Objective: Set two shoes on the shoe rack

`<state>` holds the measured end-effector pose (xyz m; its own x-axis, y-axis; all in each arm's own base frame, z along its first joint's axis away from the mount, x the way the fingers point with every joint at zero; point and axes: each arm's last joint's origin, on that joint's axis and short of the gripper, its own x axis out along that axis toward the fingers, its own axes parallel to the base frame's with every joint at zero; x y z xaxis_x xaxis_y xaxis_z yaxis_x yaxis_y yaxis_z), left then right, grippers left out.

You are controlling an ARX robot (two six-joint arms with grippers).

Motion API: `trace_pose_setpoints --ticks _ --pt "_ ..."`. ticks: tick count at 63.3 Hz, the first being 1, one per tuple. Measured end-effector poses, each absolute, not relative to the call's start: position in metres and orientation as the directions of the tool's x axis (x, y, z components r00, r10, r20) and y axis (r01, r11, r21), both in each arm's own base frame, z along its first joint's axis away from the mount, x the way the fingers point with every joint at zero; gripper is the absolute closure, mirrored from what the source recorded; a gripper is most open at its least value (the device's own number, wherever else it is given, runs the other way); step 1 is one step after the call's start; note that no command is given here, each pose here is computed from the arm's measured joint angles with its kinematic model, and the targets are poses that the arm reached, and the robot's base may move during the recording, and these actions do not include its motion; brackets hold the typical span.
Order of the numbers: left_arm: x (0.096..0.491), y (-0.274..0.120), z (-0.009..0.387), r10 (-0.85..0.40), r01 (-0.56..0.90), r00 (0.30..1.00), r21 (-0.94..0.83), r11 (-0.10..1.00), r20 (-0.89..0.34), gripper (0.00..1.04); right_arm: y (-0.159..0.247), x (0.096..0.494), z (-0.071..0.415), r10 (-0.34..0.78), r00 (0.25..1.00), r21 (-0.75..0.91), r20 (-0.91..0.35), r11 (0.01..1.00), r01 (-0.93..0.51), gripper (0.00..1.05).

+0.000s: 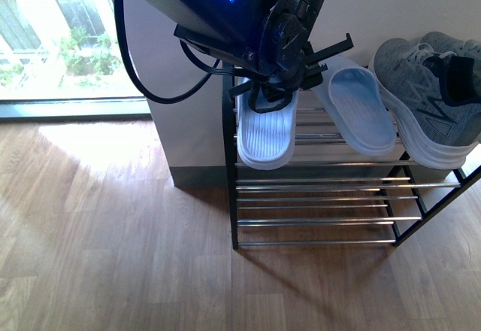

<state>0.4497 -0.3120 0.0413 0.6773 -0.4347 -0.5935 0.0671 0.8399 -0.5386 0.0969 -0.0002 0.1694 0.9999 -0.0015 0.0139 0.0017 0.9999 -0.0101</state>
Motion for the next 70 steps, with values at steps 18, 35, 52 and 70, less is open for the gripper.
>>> trace_pose_setpoints --ticks 18,35,52,70 --pt "0.447 -0.300 0.063 -0.452 0.051 0.695 -0.588 0.807 -0.559 0.36 0.000 0.097 0.169 -0.002 1.000 -0.010 0.014 1.000 0.002 0.09" --pt "0.439 -0.273 0.112 -0.479 0.092 0.736 -0.630 0.771 -0.479 0.10 0.000 0.097 0.169 -0.002 1.000 -0.010 0.014 1.000 0.002 0.09" --pt "0.410 -0.194 0.172 -0.324 0.031 0.849 -0.572 0.820 -0.417 0.09 0.000 0.097 0.169 -0.002 1.000 -0.010 0.014 1.000 0.002 0.09" --pt "0.344 -0.104 0.197 -0.007 -0.098 0.951 -0.324 0.941 -0.309 0.16 0.000 0.097 0.169 -0.002 1.000 -0.010 0.014 1.000 0.002 0.09"
